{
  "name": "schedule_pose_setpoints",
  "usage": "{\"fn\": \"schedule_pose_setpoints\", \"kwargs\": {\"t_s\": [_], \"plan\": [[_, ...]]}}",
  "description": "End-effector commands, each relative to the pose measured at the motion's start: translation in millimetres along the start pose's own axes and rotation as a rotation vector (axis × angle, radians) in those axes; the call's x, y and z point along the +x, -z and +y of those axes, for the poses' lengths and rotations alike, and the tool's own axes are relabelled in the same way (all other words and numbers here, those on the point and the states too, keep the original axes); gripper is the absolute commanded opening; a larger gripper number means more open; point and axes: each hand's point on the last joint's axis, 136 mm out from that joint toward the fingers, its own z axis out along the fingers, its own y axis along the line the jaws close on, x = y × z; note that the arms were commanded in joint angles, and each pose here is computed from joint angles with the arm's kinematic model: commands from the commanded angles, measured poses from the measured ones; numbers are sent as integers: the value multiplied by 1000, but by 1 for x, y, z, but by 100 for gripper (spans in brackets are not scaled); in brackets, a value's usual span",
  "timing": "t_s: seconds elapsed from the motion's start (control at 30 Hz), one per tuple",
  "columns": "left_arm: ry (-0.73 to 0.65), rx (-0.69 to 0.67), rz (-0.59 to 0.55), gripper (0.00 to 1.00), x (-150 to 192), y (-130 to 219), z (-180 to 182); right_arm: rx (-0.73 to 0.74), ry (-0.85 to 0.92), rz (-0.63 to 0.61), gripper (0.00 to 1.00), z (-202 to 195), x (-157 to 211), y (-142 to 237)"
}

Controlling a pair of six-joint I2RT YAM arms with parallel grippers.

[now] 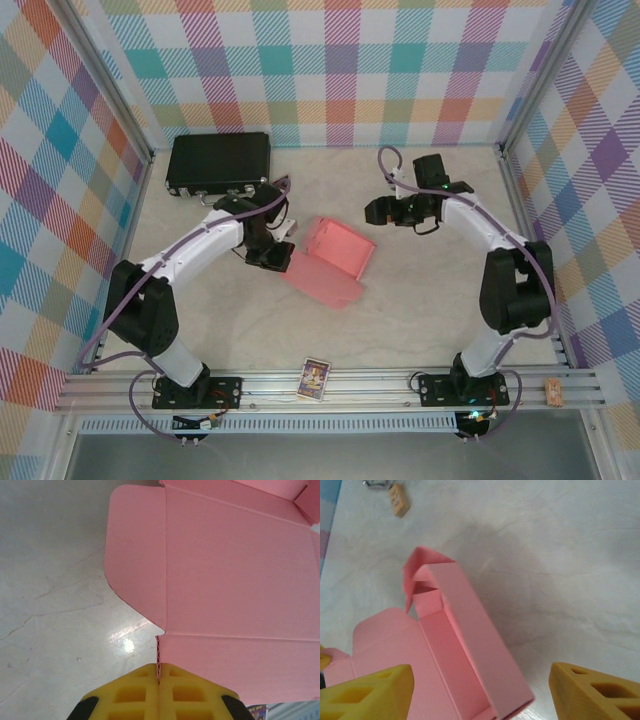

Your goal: Fold the paper box

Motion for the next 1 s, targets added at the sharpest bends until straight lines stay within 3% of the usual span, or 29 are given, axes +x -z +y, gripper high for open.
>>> {"fn": "schedule_pose_setpoints", "kwargs": {"t_s": [0.0,0.37,0.57,0.7,0.8,0.97], "plan": [[-26,12,50,0,4,5,-6,-101,98,78,72,21,3,-10],[-33,12,55,0,-10,9,-9,-100,173,239,68,8,14,-68],[-27,21,38,0,-24,13,-13,-55,133,269,49,-10,23,-83],[-22,57,-13,12,-41,17,-22,-32,95,264,37,-18,25,-89],[-9,107,-68,25,-57,19,-32,-17,47,265,34,-22,29,-93],[21,185,-148,32,-81,18,-46,19,2,256,33,-31,36,-97]]}}
